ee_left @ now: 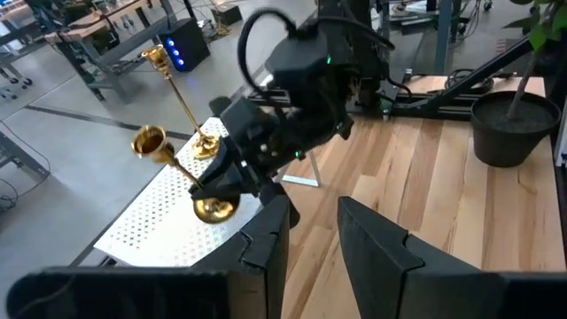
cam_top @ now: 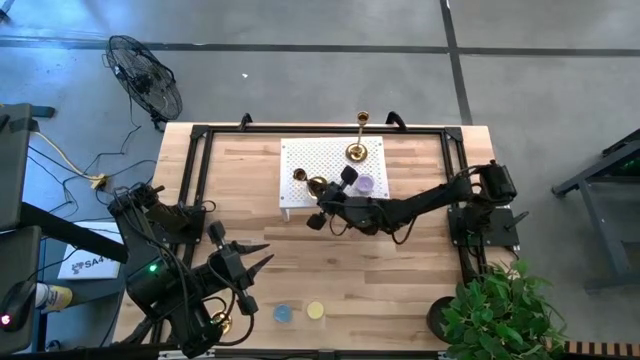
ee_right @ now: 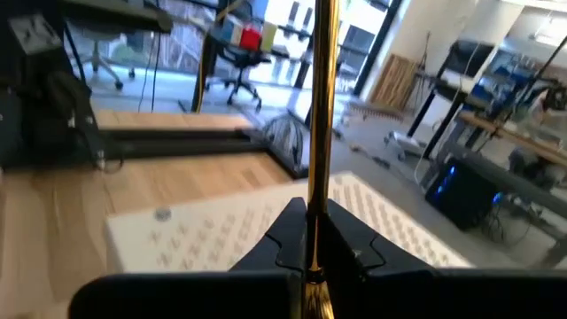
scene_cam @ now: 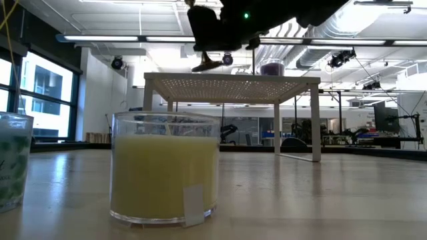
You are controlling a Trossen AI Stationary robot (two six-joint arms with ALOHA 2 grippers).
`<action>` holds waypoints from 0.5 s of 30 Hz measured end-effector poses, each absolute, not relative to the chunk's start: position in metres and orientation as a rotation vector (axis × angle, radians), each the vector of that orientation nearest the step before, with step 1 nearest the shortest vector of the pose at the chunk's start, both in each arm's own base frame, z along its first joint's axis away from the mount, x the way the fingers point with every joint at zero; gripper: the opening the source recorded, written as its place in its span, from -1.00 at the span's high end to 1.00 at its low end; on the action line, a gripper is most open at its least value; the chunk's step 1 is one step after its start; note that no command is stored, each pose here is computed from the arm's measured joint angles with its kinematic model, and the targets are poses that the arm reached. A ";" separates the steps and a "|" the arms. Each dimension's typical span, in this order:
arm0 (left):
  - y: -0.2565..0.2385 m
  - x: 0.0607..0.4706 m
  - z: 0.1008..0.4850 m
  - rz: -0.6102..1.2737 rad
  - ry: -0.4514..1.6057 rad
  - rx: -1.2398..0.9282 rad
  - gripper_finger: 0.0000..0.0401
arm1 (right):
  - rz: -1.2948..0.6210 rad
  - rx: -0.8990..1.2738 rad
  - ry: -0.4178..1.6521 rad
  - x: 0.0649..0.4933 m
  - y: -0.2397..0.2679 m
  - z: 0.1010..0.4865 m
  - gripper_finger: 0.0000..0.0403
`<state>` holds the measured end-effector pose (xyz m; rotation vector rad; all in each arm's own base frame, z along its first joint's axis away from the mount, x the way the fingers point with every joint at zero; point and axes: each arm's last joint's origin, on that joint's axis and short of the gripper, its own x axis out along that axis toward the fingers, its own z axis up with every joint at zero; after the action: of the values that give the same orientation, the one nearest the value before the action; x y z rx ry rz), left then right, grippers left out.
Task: Pick & Place candle stick holders
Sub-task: Put the right gold candle holder on the shelf
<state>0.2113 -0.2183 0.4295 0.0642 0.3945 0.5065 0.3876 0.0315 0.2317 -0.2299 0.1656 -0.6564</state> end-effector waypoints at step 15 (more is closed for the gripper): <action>-0.218 0.211 0.430 0.511 0.388 0.051 0.52 | -0.651 -0.129 0.219 0.386 0.020 0.221 0.95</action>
<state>0.2113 -0.2182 0.4296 0.0509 0.3875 0.5108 0.3865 0.0195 0.2212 -0.1290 0.2187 -0.6511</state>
